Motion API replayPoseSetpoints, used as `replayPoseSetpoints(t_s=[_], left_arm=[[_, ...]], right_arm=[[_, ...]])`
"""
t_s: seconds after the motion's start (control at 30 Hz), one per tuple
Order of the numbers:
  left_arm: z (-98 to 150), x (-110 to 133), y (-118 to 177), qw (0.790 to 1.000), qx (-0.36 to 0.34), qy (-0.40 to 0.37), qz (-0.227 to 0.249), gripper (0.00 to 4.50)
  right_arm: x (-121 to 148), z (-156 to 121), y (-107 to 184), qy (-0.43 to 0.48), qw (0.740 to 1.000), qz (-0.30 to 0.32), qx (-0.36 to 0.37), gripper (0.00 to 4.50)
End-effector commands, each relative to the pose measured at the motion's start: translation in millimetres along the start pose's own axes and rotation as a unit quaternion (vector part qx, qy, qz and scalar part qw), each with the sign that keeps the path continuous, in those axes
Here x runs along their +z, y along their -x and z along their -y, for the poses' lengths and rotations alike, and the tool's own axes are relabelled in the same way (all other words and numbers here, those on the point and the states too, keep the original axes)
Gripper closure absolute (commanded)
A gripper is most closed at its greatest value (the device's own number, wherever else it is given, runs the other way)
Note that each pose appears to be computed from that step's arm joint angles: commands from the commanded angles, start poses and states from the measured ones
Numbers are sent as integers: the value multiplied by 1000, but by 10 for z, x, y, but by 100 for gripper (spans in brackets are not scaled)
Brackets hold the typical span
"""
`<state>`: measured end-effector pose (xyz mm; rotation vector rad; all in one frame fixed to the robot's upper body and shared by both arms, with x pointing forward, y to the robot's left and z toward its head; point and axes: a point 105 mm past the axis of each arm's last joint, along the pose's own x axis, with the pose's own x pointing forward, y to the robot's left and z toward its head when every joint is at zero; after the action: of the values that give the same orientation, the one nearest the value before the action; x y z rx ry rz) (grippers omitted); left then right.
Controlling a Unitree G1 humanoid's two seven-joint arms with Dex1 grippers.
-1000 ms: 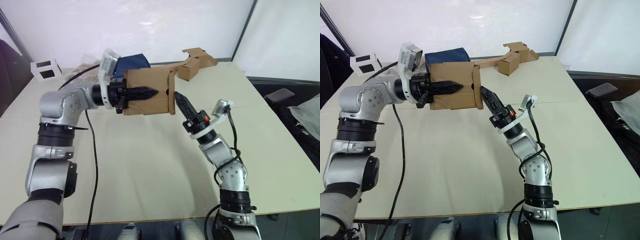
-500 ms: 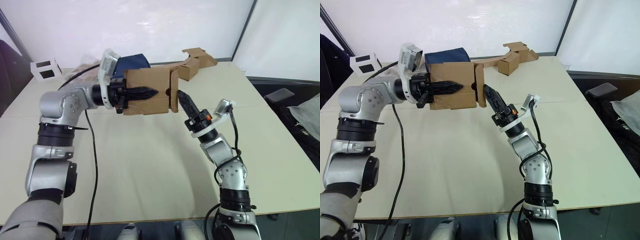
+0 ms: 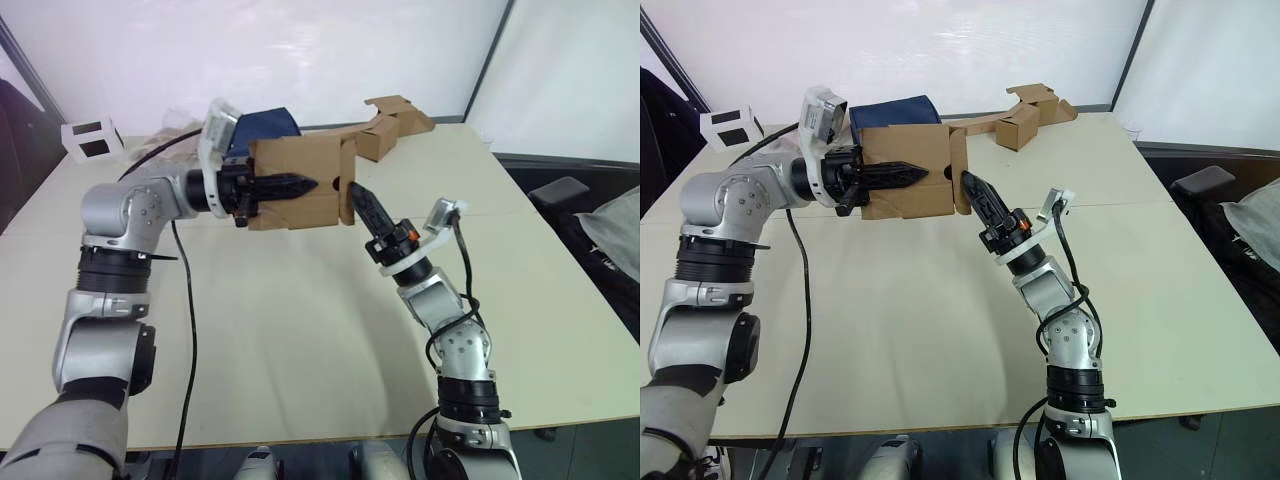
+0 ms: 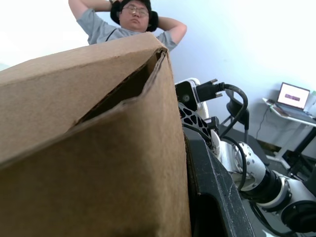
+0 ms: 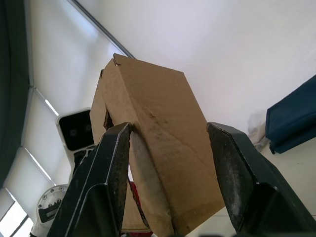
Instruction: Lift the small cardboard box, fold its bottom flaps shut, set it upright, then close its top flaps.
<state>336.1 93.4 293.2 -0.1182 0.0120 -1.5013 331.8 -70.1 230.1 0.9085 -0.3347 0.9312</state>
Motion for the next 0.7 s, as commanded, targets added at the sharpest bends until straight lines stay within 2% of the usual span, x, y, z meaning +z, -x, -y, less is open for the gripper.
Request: replayPoseSetpoints(t_s=[0.03, 0.5, 0.7], left_arm=[[78, 128, 2, 999, -12, -27, 15, 450], [35, 116, -18, 999, -8, -27, 18, 450], [-3, 136, 25, 999, -1, -26, 22, 450]], right_arm=[[45, -71, -68, 8, 1000, 11, 14, 199], [-61, -311, -69, -33, 997, -10, 72, 199], [-13, -429, -4, -49, 994, -4, 100, 199]])
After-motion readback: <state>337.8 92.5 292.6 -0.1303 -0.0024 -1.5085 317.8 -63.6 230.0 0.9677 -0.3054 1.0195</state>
